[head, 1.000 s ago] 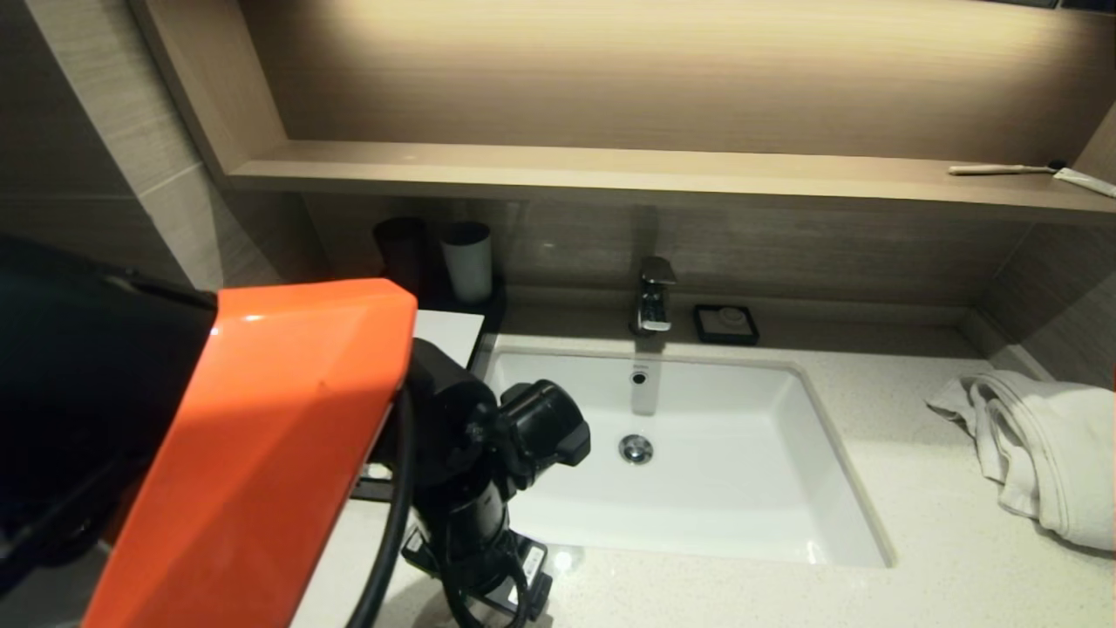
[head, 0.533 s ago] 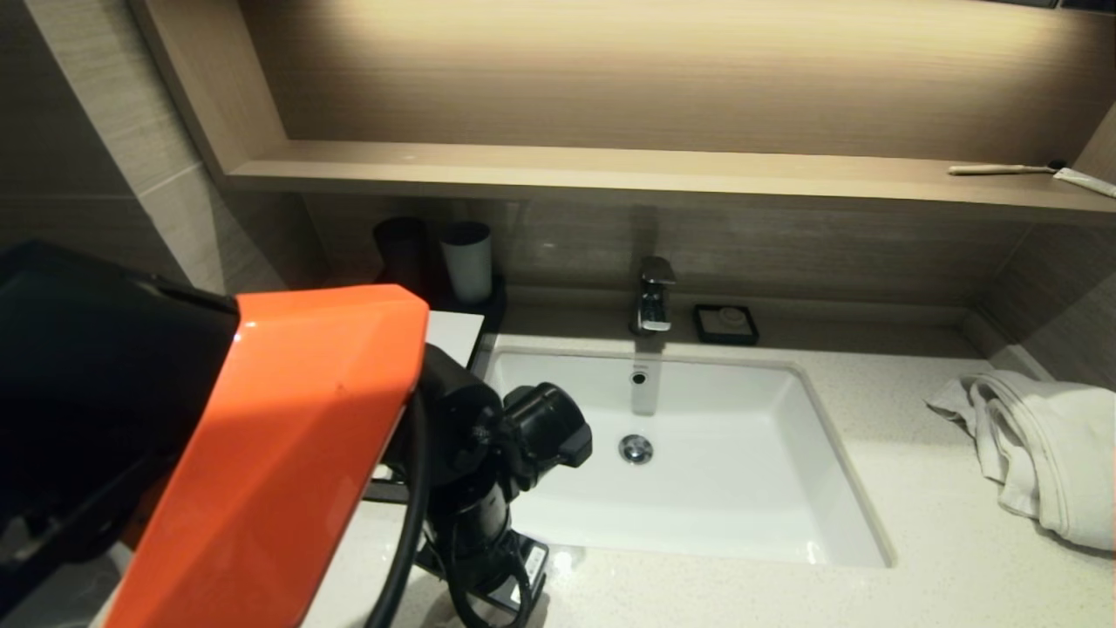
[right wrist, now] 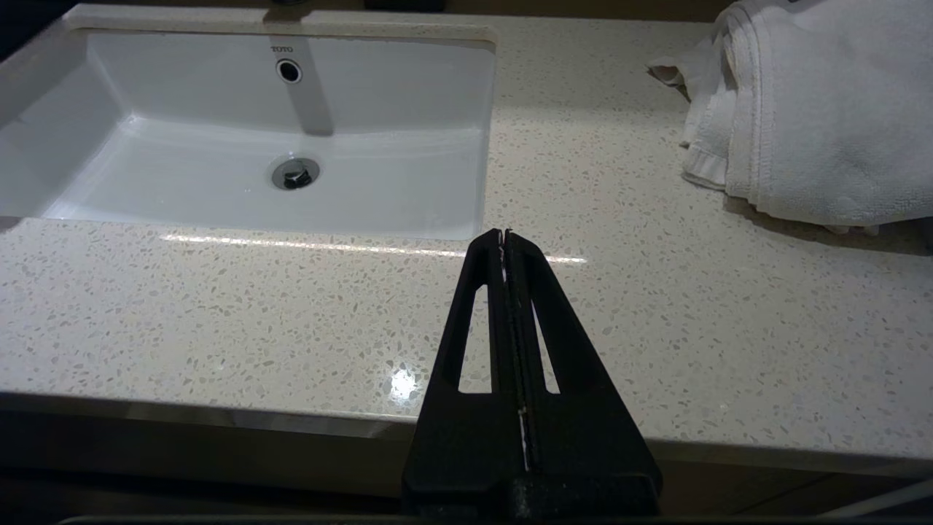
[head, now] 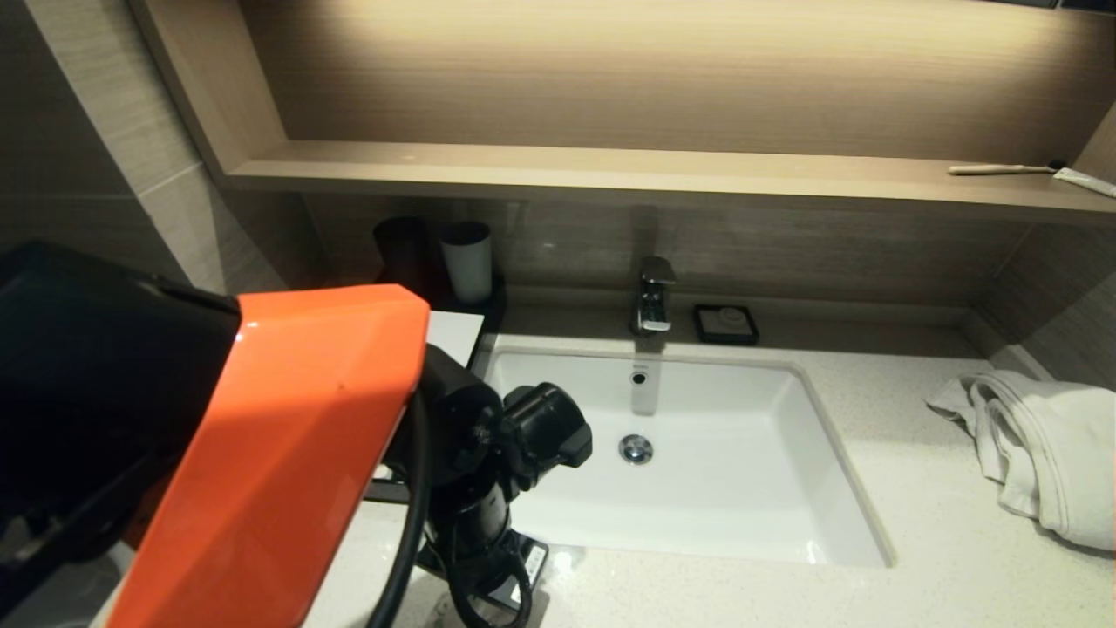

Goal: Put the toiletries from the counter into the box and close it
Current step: Pick up the bathroom toiletry, then place the bathroom toiletry into the drawer

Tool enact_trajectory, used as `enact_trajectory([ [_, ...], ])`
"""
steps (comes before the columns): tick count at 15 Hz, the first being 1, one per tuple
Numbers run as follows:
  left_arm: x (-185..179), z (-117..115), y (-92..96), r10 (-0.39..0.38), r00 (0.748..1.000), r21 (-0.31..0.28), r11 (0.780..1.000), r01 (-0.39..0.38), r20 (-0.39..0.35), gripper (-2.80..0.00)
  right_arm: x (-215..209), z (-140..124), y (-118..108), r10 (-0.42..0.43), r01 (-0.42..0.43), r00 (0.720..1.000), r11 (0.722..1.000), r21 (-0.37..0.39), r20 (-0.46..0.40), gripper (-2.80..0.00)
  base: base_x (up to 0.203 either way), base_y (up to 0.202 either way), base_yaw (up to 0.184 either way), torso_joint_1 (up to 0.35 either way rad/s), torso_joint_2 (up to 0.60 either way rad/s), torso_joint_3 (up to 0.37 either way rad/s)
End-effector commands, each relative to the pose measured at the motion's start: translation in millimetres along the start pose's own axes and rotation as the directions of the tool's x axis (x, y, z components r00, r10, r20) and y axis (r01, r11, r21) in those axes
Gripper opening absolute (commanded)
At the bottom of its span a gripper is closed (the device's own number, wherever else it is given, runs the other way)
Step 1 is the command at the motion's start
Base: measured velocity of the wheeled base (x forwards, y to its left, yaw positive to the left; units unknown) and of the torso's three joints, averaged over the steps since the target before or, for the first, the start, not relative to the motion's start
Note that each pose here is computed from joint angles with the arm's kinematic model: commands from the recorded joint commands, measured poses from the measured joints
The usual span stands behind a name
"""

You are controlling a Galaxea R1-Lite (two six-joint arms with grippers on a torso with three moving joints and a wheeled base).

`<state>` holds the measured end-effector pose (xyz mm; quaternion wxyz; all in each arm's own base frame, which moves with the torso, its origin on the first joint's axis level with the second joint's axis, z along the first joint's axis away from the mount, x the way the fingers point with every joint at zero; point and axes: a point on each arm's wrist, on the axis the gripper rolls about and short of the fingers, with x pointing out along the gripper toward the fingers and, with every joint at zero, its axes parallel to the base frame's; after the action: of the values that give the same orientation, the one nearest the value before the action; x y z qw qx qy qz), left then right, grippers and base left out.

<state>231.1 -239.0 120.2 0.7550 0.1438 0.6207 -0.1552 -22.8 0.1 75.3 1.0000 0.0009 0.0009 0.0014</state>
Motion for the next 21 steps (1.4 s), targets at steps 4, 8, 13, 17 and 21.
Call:
enact_trajectory([
  [4,-9.0,-0.4,3.8,0.007,1.0,-0.029,1.0,-0.006,0.027,-2.8,0.0,0.0,0.0,0.0,0.0,1.0,1.0,0.0,0.0,-2.8,0.0,0.0,0.0,0.0,0.0,0.0],
  [8,-39.8,-1.9,19.2,0.014,0.992,-0.075,0.997,-0.005,0.127,-2.8,0.0,0.0,0.0,0.0,0.0,1.0,1.0,0.0,0.0,-2.8,0.0,0.0,0.0,0.0,0.0,0.0],
  [13,-79.2,21.6,76.0,0.048,0.959,-0.258,0.966,0.028,0.281,-2.8,0.0,0.0,0.0,0.0,0.0,1.0,1.0,0.0,0.0,-2.8,0.0,0.0,0.0,0.0,0.0,0.0],
  [17,-77.4,46.8,129.8,0.124,0.944,-0.428,0.903,0.019,0.304,-2.8,0.0,0.0,0.0,0.0,0.0,1.0,1.0,0.0,0.0,-2.8,0.0,0.0,0.0,0.0,0.0,0.0],
  [21,-60.9,69.8,158.6,0.163,0.943,-0.534,0.845,0.018,0.291,-2.8,0.0,0.0,0.0,0.0,0.0,1.0,1.0,0.0,0.0,-2.8,0.0,0.0,0.0,0.0,0.0,0.0],
])
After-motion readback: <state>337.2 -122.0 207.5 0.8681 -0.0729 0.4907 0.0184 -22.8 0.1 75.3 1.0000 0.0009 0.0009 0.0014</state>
